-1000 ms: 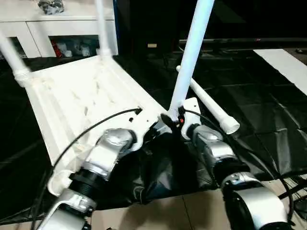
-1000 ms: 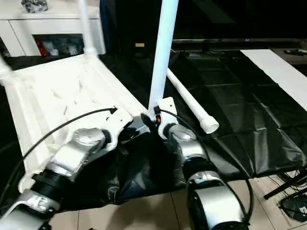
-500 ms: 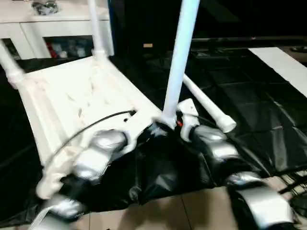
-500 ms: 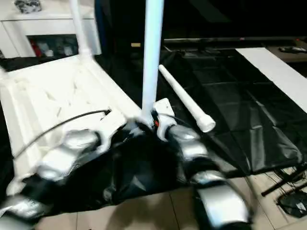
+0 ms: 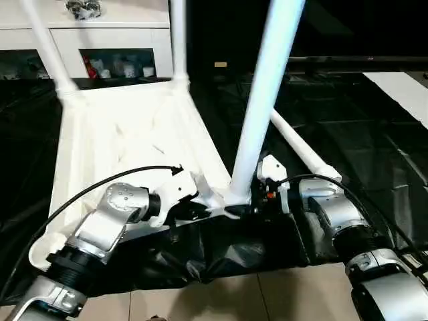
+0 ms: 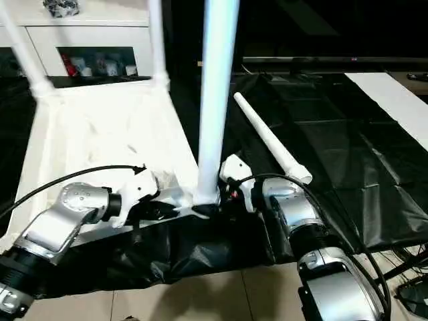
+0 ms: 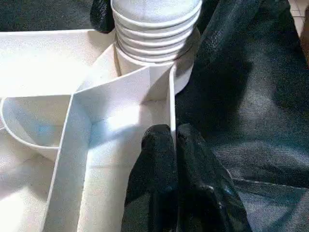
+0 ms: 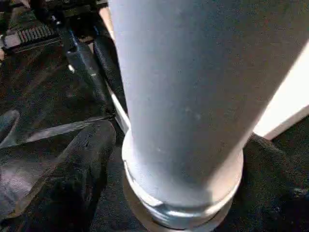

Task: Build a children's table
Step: Rotate leg to tighten

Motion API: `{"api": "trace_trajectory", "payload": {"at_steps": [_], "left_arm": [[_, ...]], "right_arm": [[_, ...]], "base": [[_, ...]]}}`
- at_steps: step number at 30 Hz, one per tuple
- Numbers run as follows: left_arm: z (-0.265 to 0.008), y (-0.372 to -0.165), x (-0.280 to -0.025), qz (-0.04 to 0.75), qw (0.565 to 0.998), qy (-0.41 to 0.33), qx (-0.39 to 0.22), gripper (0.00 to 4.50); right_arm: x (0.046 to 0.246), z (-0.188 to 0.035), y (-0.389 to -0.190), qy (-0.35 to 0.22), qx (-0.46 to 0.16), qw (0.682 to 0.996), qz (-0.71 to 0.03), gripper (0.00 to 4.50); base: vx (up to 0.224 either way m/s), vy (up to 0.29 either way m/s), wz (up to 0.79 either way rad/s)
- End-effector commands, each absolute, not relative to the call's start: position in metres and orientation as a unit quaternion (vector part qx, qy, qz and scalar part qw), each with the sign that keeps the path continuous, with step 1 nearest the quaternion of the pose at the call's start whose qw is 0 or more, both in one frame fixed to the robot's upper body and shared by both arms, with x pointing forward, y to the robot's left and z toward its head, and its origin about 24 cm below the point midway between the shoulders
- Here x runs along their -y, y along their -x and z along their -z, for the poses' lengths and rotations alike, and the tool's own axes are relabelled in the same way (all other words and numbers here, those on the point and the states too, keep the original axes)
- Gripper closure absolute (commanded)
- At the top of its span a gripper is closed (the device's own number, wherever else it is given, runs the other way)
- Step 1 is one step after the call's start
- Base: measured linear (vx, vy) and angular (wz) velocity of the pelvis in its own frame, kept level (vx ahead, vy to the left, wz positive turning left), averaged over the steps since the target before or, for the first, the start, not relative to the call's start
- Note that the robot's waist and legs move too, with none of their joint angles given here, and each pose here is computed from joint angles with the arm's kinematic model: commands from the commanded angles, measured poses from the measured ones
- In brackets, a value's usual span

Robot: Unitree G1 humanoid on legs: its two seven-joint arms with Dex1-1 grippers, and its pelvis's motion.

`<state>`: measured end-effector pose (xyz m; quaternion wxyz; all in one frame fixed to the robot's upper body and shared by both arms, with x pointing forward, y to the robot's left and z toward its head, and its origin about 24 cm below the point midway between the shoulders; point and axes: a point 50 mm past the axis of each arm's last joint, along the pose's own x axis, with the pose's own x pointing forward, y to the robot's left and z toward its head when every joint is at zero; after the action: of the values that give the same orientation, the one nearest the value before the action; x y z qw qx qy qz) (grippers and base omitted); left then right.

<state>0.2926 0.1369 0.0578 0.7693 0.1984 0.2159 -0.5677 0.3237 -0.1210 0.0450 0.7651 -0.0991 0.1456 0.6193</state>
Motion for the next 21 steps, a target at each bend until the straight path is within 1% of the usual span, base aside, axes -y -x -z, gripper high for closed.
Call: {"api": "trace_trajectory", "payload": {"at_steps": [1, 2, 4, 7, 11, 12, 15, 16, 17, 18, 19, 20, 21], "left_arm": [[-0.068, -0.295, -0.126, 0.587, 0.758, -0.213, -0.191, 4.5], [-0.068, -0.295, -0.126, 0.588, 0.757, -0.212, -0.191, 4.5], [-0.068, -0.294, -0.126, 0.589, 0.756, -0.212, -0.191, 4.5], [-0.067, -0.293, -0.127, 0.591, 0.755, -0.211, -0.193, 4.5], [-0.067, -0.293, -0.128, 0.588, 0.757, -0.211, -0.192, 4.5], [-0.067, -0.294, -0.128, 0.585, 0.759, -0.21, -0.191, 4.5], [-0.067, -0.295, -0.128, 0.581, 0.763, -0.208, -0.19, 4.5], [-0.068, -0.299, -0.125, 0.561, 0.783, -0.197, -0.181, 4.5], [-0.068, -0.299, -0.125, 0.561, 0.783, -0.197, -0.181, 4.5], [-0.069, -0.307, -0.12, 0.518, 0.816, -0.193, -0.172, 4.5], [-0.069, -0.307, -0.12, 0.518, 0.816, -0.193, -0.172, 4.5], [-0.069, -0.311, -0.118, 0.495, 0.83, -0.192, -0.169, 4.5], [-0.069, -0.318, -0.114, 0.453, 0.854, -0.192, -0.166, 4.5]], "right_arm": [[0.111, -0.044, -0.318, 0.106, -0.146, 0.74, -0.648, 0.94], [0.11, -0.044, -0.318, 0.106, -0.146, 0.74, -0.648, 1.03], [0.108, -0.045, -0.317, 0.099, -0.143, 0.739, -0.651, 1.03], [0.107, -0.043, -0.315, 0.092, -0.148, 0.736, -0.655, 1.41], [0.106, -0.039, -0.312, 0.084, -0.156, 0.734, -0.655, 1.59], [0.106, -0.038, -0.311, 0.082, -0.158, 0.735, -0.655, 1.71], [0.106, -0.036, -0.31, 0.077, -0.158, 0.737, -0.653, 1.75], [0.103, -0.033, -0.311, 0.063, -0.158, 0.757, -0.631, 1.76], [0.103, -0.033, -0.311, 0.063, -0.158, 0.757, -0.631, 1.76], [0.097, -0.027, -0.32, 0.055, -0.16, 0.809, -0.563, 1.77], [0.097, -0.027, -0.32, 0.055, -0.16, 0.809, -0.563, 1.77], [0.093, -0.024, -0.325, 0.051, -0.164, 0.836, -0.521, 1.78], [0.088, -0.019, -0.332, 0.035, -0.173, 0.876, -0.448, 1.78]], "base": [[0.0, 0.0, 0.0], [0.0, 0.0, 0.0], [0.0, 0.0, 0.0], [0.0, 0.0, 0.0], [0.0, 0.0, 0.0], [0.0, 0.0, 0.0], [0.0, 0.0, 0.0], [0.0, 0.0, 0.0], [0.0, 0.0, 0.0], [0.0, 0.0, 0.0], [0.0, 0.0, 0.0], [0.0, 0.0, 0.0], [0.0, 0.0, 0.0]]}}
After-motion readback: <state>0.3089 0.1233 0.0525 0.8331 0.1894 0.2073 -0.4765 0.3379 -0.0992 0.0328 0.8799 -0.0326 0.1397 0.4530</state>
